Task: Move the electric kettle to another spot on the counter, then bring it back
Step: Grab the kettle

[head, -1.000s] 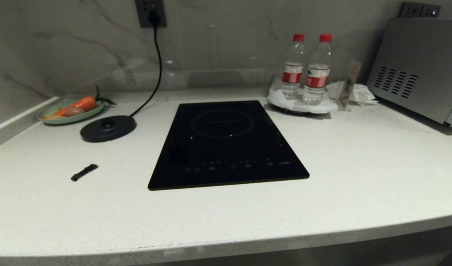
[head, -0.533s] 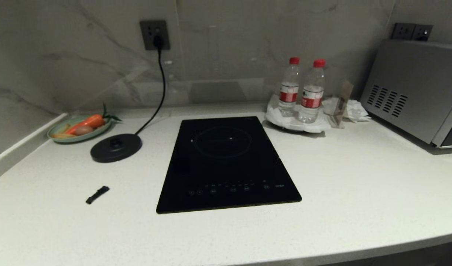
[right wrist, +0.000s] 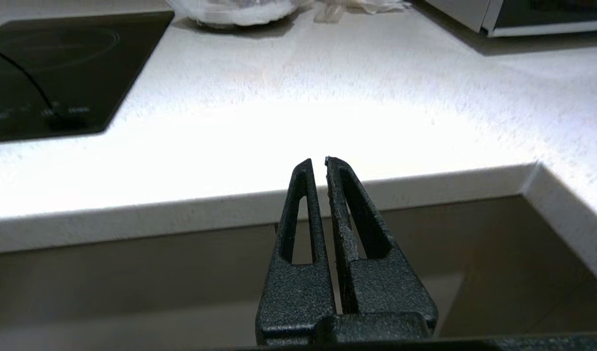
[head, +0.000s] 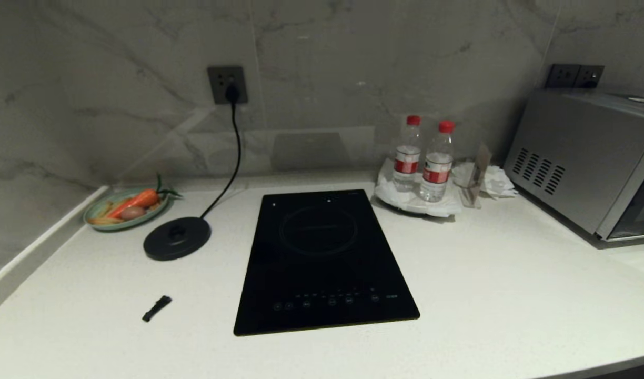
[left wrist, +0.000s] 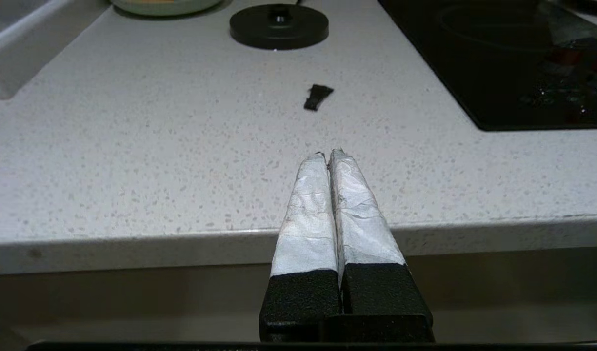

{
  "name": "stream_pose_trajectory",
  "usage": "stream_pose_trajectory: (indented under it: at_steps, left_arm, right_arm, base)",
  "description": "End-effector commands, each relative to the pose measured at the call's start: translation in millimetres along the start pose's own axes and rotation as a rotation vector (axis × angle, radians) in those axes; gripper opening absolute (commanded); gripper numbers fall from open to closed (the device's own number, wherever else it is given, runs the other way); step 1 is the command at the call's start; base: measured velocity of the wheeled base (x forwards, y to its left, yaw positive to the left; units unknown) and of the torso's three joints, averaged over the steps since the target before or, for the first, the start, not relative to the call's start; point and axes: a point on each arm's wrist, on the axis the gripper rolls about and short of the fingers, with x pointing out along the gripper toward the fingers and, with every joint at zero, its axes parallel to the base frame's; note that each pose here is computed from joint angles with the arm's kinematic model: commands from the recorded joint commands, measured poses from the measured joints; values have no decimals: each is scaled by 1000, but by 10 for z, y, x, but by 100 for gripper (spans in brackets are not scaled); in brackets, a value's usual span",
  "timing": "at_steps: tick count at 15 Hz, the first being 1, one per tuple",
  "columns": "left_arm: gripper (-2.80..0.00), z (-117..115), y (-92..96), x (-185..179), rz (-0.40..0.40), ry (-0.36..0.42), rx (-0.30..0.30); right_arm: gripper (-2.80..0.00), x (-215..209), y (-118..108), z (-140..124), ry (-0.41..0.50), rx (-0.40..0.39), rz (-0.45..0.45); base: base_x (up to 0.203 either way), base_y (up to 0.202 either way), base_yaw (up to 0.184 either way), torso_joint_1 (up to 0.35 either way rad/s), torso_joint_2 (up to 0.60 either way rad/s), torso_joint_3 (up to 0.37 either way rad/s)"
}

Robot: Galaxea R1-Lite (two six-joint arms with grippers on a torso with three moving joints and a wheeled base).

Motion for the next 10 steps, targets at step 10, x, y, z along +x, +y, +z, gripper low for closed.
stream_pose_trajectory:
  at_steps: [10]
  left_arm:
    - [-280,-1,0,0,0,1,0]
  right_arm:
    - [-280,0,0,1,-1,0,1]
  base:
    - [0,0,0,193,-532,-342]
